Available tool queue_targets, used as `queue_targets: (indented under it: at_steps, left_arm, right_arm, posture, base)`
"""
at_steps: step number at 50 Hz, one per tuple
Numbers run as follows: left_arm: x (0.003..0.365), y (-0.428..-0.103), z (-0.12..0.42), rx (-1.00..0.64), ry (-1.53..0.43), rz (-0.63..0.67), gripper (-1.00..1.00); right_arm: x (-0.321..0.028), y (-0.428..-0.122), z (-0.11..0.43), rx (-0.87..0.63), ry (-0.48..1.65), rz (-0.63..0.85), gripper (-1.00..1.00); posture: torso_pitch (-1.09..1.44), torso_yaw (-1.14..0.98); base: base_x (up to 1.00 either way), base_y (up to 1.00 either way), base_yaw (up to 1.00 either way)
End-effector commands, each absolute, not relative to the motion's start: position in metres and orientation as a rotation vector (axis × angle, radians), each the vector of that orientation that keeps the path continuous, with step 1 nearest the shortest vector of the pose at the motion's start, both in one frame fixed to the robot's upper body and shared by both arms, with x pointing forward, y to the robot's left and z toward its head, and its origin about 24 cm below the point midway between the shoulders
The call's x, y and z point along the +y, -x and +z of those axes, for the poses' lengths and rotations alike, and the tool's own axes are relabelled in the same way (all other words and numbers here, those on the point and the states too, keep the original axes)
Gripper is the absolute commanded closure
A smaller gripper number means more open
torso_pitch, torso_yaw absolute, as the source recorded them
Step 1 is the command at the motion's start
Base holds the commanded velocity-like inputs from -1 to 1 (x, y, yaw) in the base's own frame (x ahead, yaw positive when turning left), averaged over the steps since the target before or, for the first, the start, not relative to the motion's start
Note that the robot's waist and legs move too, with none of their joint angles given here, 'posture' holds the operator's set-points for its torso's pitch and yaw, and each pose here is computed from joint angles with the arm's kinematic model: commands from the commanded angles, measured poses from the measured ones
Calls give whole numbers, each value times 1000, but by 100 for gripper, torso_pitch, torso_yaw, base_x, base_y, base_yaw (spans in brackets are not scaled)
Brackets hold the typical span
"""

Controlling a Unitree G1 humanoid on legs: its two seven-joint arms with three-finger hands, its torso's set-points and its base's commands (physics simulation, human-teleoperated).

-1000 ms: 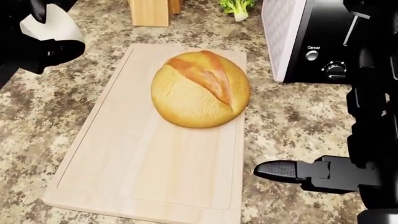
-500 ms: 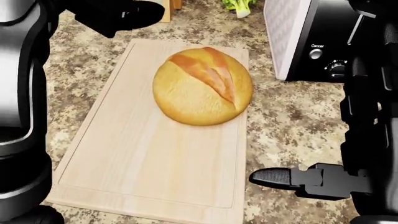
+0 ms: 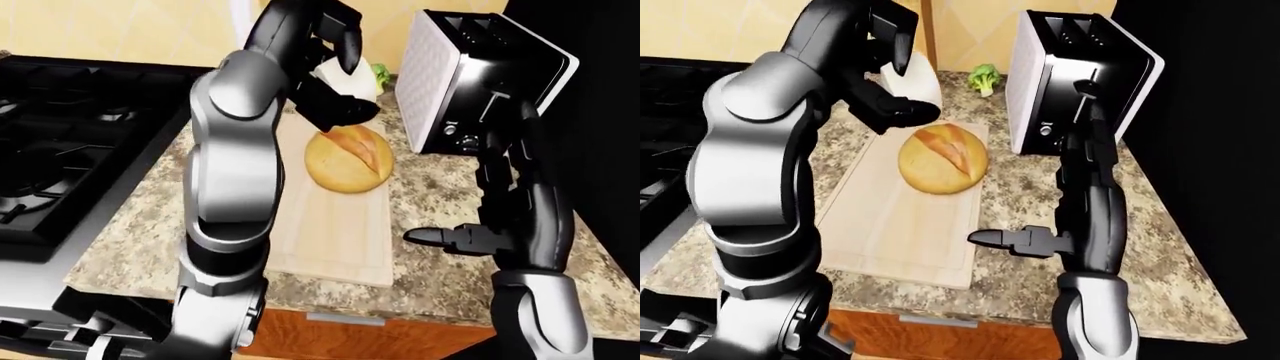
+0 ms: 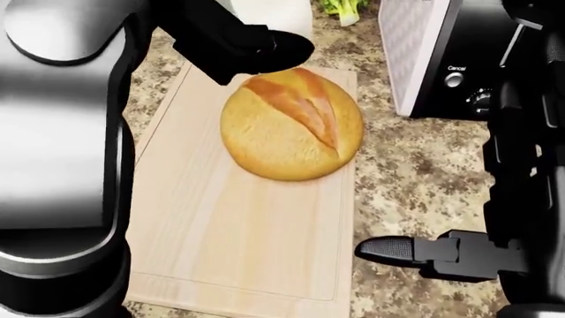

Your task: Pick up the wedge of cheese and place it on the slice of bread to prepare a simple cheese on bread dish.

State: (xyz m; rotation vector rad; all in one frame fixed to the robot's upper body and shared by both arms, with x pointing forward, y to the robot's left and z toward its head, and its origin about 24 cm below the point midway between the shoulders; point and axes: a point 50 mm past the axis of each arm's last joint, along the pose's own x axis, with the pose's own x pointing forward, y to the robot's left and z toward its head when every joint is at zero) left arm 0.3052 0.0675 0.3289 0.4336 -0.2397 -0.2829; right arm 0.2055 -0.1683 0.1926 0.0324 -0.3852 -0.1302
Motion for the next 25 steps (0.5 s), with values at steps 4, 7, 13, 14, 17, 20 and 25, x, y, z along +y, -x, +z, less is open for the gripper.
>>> queue_targets:
  at_steps: [4,7,13,14,17,20,25]
  left_arm:
    - [62,-295,344,-324,-451,-281,100]
    - [59,-294,342,-317,-450,-296,100]
    - [55,-299,333,-297,-439,-321,100]
    - [55,-299,332,-295,-438,-324,100]
    - [53,-299,328,-288,-439,-331,100]
    - [52,-299,326,-282,-434,-336,100]
    - [51,-302,319,-271,-436,-339,100]
  right_arm:
    - [-167,-201,202,-457,-30,-125,-100]
    - [-167,-201,200,-456,-29,-123,-100]
    - [-165,-203,196,-447,-27,-120,-100]
    - [-165,-204,196,-446,-27,-120,-100]
    - [-164,-203,195,-444,-27,-118,-100]
    - [-164,-204,194,-442,-27,-117,-100]
    - [-164,-204,193,-440,-28,-118,-100]
  posture:
    - [0,0]
    - [0,0]
    - [0,0]
    - [0,0]
    - [0,0]
    - [0,0]
    - [0,0]
  base:
    - [0,0,0]
    - [0,0,0]
    - [0,0,0]
    - [0,0,0]
    - [0,0,0]
    - [0,0,0]
    - [0,0,0]
